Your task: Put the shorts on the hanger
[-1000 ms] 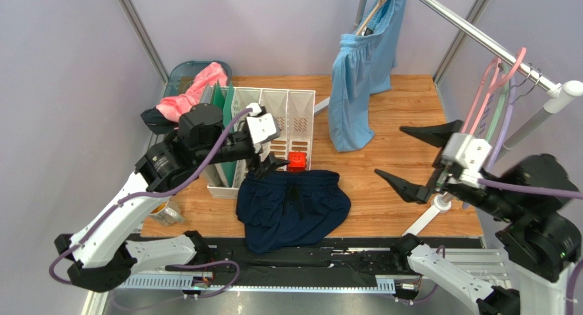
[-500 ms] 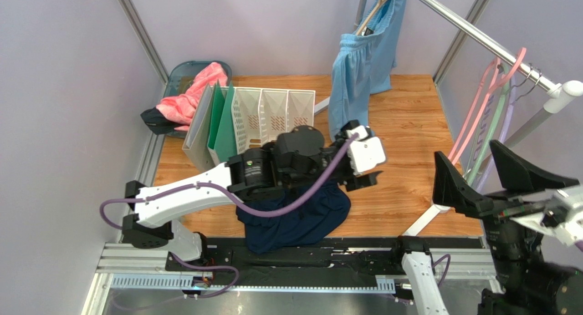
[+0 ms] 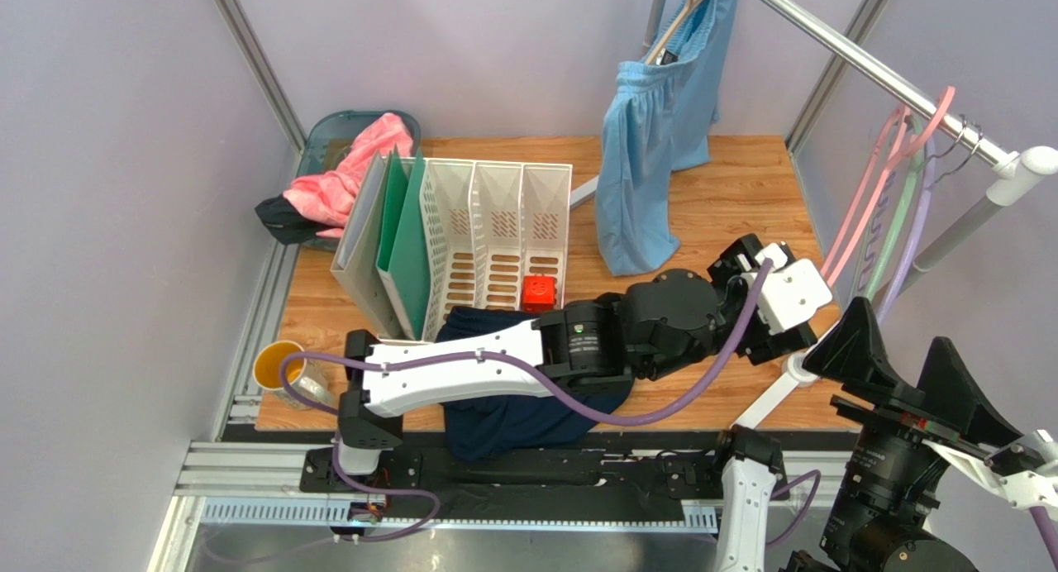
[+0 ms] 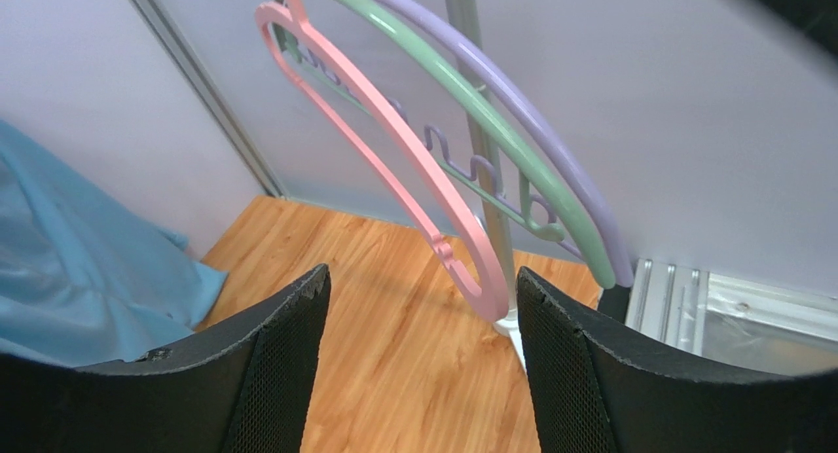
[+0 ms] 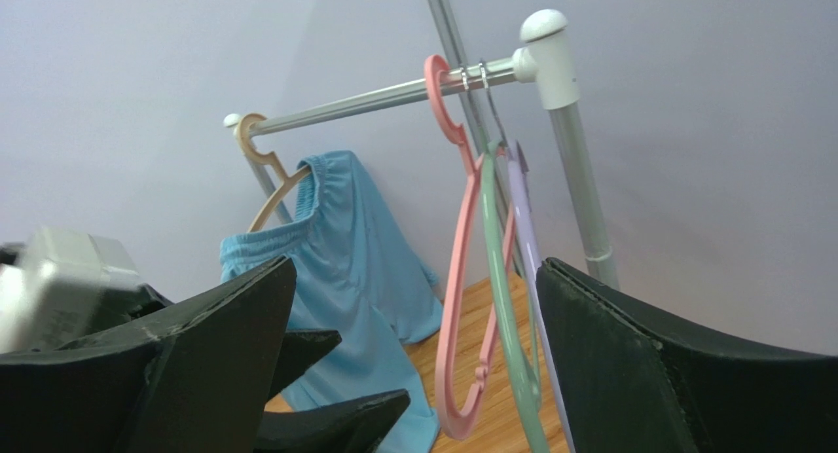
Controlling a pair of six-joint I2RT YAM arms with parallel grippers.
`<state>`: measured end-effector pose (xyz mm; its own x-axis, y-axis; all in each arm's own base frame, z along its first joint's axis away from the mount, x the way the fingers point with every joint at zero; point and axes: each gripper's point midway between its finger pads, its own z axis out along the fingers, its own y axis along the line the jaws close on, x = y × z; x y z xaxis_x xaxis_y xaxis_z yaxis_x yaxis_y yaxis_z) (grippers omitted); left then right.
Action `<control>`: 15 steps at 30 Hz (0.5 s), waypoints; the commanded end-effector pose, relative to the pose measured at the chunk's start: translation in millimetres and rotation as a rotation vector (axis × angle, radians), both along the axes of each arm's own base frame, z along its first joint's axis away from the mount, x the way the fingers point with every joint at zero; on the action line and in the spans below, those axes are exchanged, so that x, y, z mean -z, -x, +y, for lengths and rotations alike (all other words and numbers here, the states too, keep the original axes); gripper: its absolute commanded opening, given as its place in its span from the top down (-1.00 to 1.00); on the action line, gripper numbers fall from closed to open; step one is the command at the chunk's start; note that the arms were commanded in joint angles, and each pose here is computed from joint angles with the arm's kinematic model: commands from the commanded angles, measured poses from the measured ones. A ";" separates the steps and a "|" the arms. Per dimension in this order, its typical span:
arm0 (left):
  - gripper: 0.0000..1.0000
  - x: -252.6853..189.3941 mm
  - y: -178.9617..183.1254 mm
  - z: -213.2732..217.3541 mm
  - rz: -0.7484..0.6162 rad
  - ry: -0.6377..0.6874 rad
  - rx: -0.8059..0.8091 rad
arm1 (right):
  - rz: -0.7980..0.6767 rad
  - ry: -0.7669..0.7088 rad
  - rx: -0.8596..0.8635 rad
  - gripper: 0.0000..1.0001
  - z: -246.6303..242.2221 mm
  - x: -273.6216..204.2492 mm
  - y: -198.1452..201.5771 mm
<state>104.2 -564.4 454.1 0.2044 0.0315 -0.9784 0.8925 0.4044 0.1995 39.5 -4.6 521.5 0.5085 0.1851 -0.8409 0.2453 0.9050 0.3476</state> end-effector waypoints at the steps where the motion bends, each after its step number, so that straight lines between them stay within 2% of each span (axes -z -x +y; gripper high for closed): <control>1: -0.48 -2.8 -5.4 -15.3 0.006 0.065 -0.050 | -0.011 -0.057 0.105 -1.00 -23.0 -13.2 0.8; 5: -0.47 4.7 -2.4 -30.8 0.010 0.068 -0.027 | 0.054 -0.029 0.050 -1.00 -29.8 -23.8 -24.7; 9: -0.46 10.3 1.0 -42.5 0.005 0.068 -0.006 | 0.089 0.040 0.021 -1.00 -33.5 -41.8 -33.8; 15: -0.15 24.2 -31.4 -45.1 -0.003 0.074 -0.119 | 0.075 0.085 0.025 -1.00 -39.0 -62.2 -34.3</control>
